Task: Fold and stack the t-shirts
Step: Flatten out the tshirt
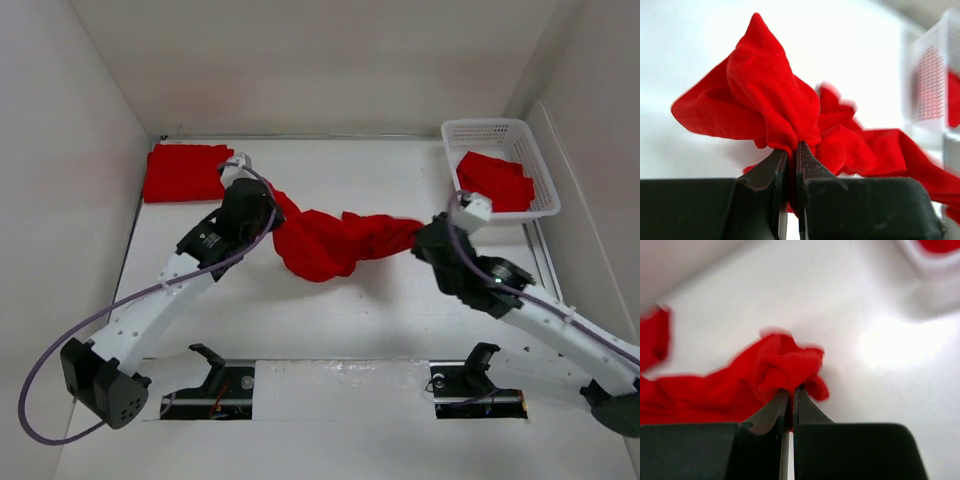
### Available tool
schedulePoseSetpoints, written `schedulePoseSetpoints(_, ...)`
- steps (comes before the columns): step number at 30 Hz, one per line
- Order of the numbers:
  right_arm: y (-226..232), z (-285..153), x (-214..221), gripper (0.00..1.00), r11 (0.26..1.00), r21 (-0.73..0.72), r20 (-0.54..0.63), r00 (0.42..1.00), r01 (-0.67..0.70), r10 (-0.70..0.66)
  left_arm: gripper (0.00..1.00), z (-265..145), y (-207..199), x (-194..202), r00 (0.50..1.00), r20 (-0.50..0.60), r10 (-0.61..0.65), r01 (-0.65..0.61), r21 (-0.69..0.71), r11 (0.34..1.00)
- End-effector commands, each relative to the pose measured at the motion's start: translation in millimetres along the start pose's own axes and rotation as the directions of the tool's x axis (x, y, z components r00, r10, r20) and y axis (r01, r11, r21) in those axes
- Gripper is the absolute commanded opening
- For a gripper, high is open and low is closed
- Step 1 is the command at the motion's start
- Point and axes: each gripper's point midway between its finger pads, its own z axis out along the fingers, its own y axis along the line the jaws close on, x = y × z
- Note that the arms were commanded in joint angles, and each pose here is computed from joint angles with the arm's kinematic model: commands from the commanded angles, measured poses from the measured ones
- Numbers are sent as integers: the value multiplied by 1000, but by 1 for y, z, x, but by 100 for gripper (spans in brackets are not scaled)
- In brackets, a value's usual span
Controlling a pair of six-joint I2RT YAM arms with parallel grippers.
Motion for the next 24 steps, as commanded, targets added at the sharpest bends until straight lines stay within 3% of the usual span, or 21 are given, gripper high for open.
schedulePoseSetpoints(1,-28,-41,-93,0,996,36,230,970,-83,73,0,-52,-24,-82,971,235,-37,22,65,998)
schedulePoseSetpoints(6,-35,-97,-177,0,985,-89,390,904,-150,173,0,-114,-31,-142,907,415,-69,20,122,992)
schedulePoseSetpoints(11,-50,-157,-244,0,970,-181,501,833,-164,234,0,-168,-29,-180,848,521,-94,16,152,988)
schedulePoseSetpoints(14,-51,-190,-271,0,946,-287,531,796,-153,289,0,-205,-28,-199,805,579,-130,18,195,981)
schedulePoseSetpoints(19,-33,-244,-294,0,867,-497,545,785,20,295,0,-271,-37,-226,723,667,-180,-66,326,943)
schedulePoseSetpoints(24,-28,-276,-304,0,801,-592,549,773,91,318,0,-316,-52,-231,699,685,-207,-168,437,884)
